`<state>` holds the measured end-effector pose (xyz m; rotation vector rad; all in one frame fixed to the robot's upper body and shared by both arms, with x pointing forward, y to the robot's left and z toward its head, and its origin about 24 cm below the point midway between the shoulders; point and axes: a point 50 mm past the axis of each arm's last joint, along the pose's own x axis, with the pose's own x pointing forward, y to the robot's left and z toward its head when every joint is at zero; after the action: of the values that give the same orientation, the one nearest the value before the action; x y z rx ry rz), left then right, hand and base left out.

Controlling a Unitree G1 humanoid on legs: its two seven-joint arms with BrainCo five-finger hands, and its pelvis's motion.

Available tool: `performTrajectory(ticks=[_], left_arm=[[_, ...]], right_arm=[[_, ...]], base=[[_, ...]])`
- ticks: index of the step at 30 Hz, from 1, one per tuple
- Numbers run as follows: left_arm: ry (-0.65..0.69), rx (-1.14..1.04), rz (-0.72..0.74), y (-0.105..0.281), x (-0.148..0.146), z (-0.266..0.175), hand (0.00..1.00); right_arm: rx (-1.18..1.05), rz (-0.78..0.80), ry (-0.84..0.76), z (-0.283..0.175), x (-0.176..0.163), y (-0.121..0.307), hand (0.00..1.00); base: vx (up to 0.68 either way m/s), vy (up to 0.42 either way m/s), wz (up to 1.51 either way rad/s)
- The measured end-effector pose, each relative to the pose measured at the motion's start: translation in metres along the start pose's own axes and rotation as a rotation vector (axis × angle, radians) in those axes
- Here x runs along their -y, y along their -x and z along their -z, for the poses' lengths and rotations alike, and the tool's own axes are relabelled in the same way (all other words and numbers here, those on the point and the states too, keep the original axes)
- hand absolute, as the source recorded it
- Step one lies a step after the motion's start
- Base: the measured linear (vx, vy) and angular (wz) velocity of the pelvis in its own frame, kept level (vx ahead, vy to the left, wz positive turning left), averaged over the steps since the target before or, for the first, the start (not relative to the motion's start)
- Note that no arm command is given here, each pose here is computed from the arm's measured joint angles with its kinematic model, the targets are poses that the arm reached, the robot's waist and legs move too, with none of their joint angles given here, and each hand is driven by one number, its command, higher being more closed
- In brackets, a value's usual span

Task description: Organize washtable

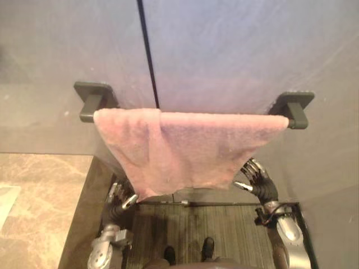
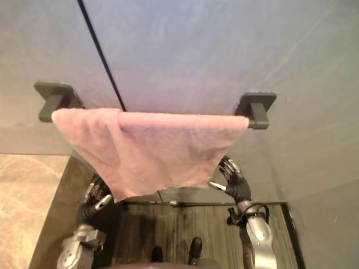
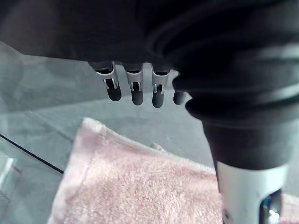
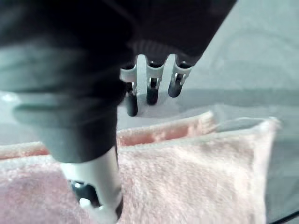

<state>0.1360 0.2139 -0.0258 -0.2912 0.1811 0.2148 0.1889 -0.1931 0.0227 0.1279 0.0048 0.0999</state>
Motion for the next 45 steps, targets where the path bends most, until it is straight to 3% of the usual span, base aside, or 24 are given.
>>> performTrajectory(ticks=[8, 15, 19, 25, 28, 36, 40, 45], left_arm=[[-0.036, -0.089, 0.084, 0.018, -0.005, 0.011, 0.00], [-0.134, -0.308, 0.390, 0.041, -0.029, 0.014, 0.00], [-0.201, -0.454, 0.565, 0.048, -0.049, 0.006, 0.00], [-0.100, -0.467, 0.700, 0.046, -0.043, -0.007, 0.00], [-0.104, -0.438, 0.833, 0.037, -0.032, -0.030, 0.00], [0.004, -0.123, 1.185, 0.002, 0.040, -0.088, 0.00], [0.058, -0.050, 1.263, -0.010, 0.066, -0.095, 0.00], [0.136, 0.027, 1.231, -0.025, 0.087, -0.092, 0.00]], right_arm=[[-0.076, -0.018, 0.000, 0.012, 0.003, 0.021, 0.00], [-0.279, -0.315, 0.015, 0.031, -0.002, 0.054, 0.00], [-0.495, -0.473, 0.053, 0.042, 0.022, 0.083, 0.00], [-0.640, -0.594, -0.004, 0.034, 0.038, 0.098, 0.00], [-0.631, -0.655, -0.069, 0.023, 0.034, 0.093, 0.00], [-0.342, -0.858, -0.231, -0.011, -0.017, 0.027, 0.00], [-0.194, -0.926, -0.302, -0.020, -0.054, -0.005, 0.00], [-0.086, -0.861, -0.422, -0.019, -0.083, -0.035, 0.00]], base=[[-0.02, -0.009, -0.01], [0.01, -0.004, -0.01], [0.00, 0.000, 0.00], [-0.04, -0.024, 0.04], [-0.06, -0.027, 0.05], [0.00, -0.014, 0.00], [0.02, -0.026, 0.00], [0.02, -0.005, 0.00]])
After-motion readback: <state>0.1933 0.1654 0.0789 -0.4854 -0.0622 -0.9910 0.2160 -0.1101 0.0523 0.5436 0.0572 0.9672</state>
